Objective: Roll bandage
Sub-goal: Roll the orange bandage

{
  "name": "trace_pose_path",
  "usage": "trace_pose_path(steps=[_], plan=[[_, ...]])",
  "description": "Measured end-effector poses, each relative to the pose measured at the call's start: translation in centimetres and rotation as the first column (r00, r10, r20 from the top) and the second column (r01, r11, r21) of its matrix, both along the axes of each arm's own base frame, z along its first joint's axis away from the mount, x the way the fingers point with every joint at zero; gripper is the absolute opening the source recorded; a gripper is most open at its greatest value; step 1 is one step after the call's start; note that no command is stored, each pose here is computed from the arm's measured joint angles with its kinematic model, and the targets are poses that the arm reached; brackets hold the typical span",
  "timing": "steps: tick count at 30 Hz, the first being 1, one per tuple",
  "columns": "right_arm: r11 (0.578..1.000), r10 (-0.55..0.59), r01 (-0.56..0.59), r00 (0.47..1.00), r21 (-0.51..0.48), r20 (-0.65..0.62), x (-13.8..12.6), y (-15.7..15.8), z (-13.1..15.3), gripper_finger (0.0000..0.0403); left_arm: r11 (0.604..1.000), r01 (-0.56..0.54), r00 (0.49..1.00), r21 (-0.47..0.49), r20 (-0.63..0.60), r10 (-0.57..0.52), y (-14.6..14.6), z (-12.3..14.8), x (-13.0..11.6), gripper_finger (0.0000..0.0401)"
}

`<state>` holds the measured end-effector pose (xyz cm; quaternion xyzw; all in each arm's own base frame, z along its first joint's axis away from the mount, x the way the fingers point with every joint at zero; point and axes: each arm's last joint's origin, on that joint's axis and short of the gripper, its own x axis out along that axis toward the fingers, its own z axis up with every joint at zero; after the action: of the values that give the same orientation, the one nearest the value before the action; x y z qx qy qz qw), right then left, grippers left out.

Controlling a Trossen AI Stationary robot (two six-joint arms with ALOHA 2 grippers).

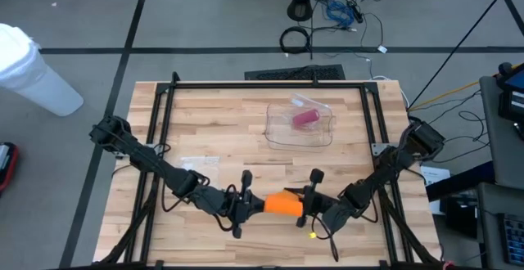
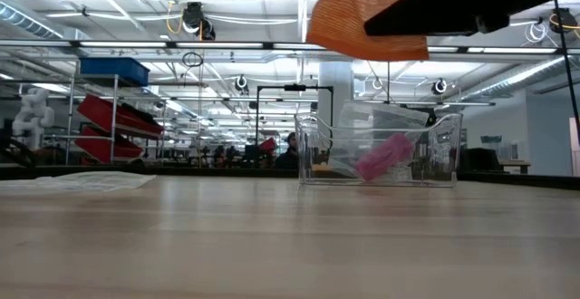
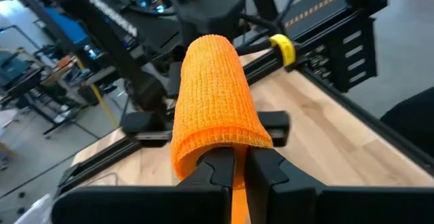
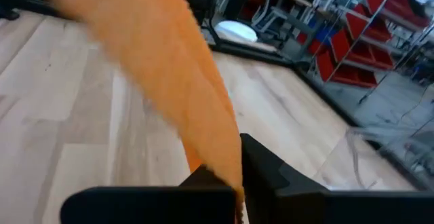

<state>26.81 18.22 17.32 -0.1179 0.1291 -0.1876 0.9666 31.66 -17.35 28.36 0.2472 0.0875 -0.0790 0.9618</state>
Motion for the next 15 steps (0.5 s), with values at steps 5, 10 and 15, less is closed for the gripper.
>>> trace_pose_path(steps=[5,10,15], plan=[[0.995,-0.009,0.01,1.0,-0.097,0.016,0.3,-0.1,0.7,0.0,0.998,0.042,0.999,-0.046,-0.028,-0.043,-0.1,-0.2,-0.1,0.0013],[0.976,-0.095,0.102,0.994,-0.19,0.047,0.1,0.1,1.5,0.0,0.995,0.078,0.993,-0.065,-0.081,-0.083,-0.5,-0.7,-0.4,0.0013],[0.957,-0.109,0.121,0.992,-0.264,0.057,-0.2,0.6,2.3,0.0,0.994,0.08,0.989,-0.078,-0.118,-0.089,-0.7,-1.0,-0.6,0.0013]])
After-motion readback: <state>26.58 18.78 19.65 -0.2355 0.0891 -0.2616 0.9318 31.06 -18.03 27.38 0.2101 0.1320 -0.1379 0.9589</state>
